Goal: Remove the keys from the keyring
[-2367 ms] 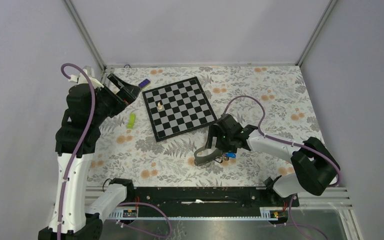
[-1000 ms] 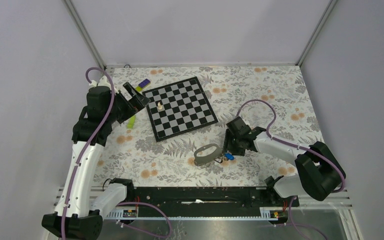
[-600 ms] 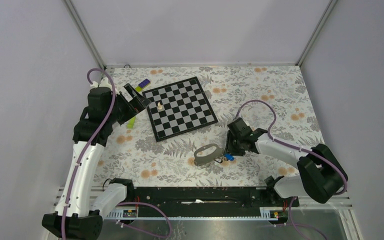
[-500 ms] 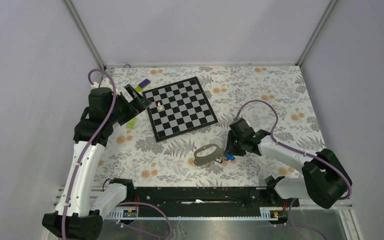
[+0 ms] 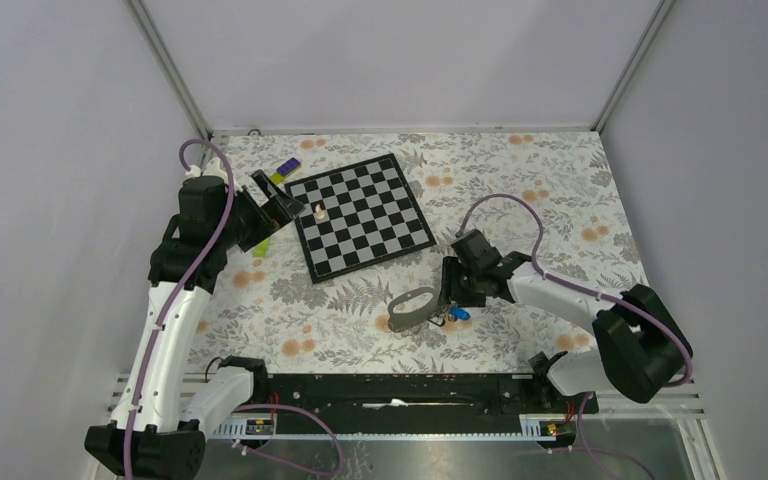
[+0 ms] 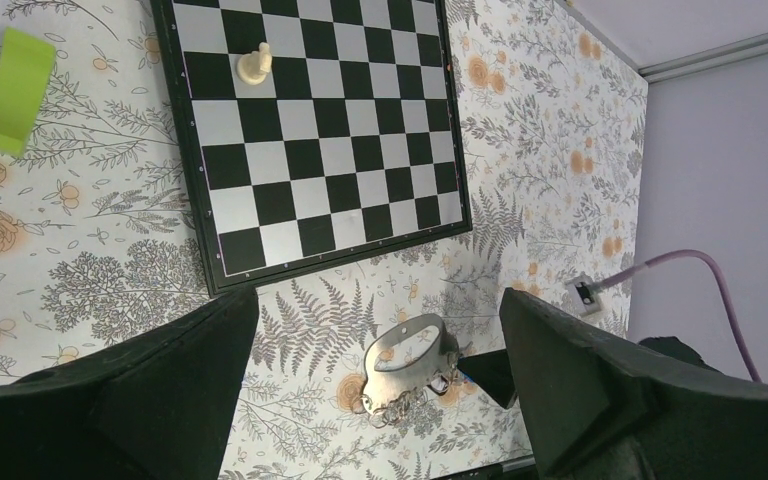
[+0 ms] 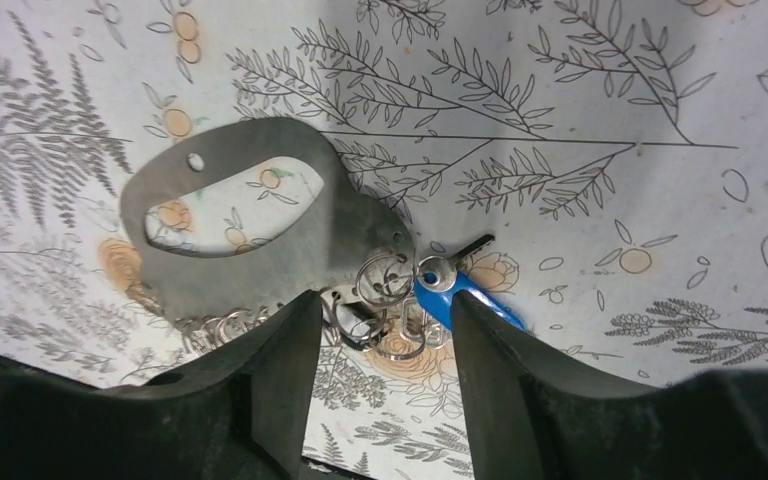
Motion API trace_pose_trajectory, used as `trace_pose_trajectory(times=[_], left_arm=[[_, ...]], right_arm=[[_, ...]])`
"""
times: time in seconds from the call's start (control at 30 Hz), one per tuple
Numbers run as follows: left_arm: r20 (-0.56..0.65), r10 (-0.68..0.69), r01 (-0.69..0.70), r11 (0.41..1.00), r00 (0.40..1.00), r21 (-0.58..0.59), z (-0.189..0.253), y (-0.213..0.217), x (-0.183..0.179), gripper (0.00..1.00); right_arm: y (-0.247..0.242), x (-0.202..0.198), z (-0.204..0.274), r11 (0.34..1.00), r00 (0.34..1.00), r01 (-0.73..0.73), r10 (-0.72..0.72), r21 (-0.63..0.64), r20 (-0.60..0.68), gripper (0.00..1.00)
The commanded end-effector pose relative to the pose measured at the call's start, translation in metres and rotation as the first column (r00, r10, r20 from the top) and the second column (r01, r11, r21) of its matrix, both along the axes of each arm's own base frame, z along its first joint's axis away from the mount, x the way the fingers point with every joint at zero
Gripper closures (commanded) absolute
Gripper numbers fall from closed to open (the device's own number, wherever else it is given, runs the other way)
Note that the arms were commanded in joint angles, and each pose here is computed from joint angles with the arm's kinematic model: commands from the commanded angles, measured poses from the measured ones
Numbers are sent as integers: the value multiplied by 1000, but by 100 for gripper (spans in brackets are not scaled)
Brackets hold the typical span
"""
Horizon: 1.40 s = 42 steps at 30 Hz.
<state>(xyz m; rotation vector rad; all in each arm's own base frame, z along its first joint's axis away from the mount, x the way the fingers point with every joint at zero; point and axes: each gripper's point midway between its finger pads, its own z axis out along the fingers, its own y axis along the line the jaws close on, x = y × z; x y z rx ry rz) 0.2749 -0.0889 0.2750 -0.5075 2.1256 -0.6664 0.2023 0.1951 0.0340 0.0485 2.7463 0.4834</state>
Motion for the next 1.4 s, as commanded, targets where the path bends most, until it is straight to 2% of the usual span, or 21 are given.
trace_pose_trajectory(times=[0.0, 0.2, 0.57, 0.7, 0.9, 1.03, 1.2, 1.37], left_arm=[[66, -8, 9, 1000, 998, -20, 14, -3, 4, 1], [68, -8, 9, 1000, 998, -15, 14, -2, 4, 1], [63, -6, 6, 1000, 998, -9, 11, -1, 4, 1], [58, -6, 6, 1000, 998, -7, 9, -1, 4, 1], [56, -5, 5, 1000, 998, -4, 8, 0, 5, 1], [53, -4, 4, 1000, 999, -3, 8, 0, 5, 1], [56, 5, -6, 1000, 998, 18, 7, 3, 8, 1], [59, 72, -77, 994, 996, 77, 12, 19, 11, 1]], right_arm=[[-2, -1, -8, 995, 999, -42, 39, -95, -30, 41], [6, 0, -15, 992, 998, -51, 48, -115, -29, 41], [3, 7, -25, 974, 998, -60, 54, -218, -32, 50], [1, 4, -30, 969, 997, -69, 59, -239, -49, 57], [0, 3, -29, 965, 997, -73, 64, -250, -46, 89], [-1, 7, -22, 964, 998, -68, 63, -256, -28, 100], [3, 14, -2, 971, 997, -65, 74, -230, 30, 100], [4, 24, 26, 970, 986, -96, 124, -225, 111, 100]])
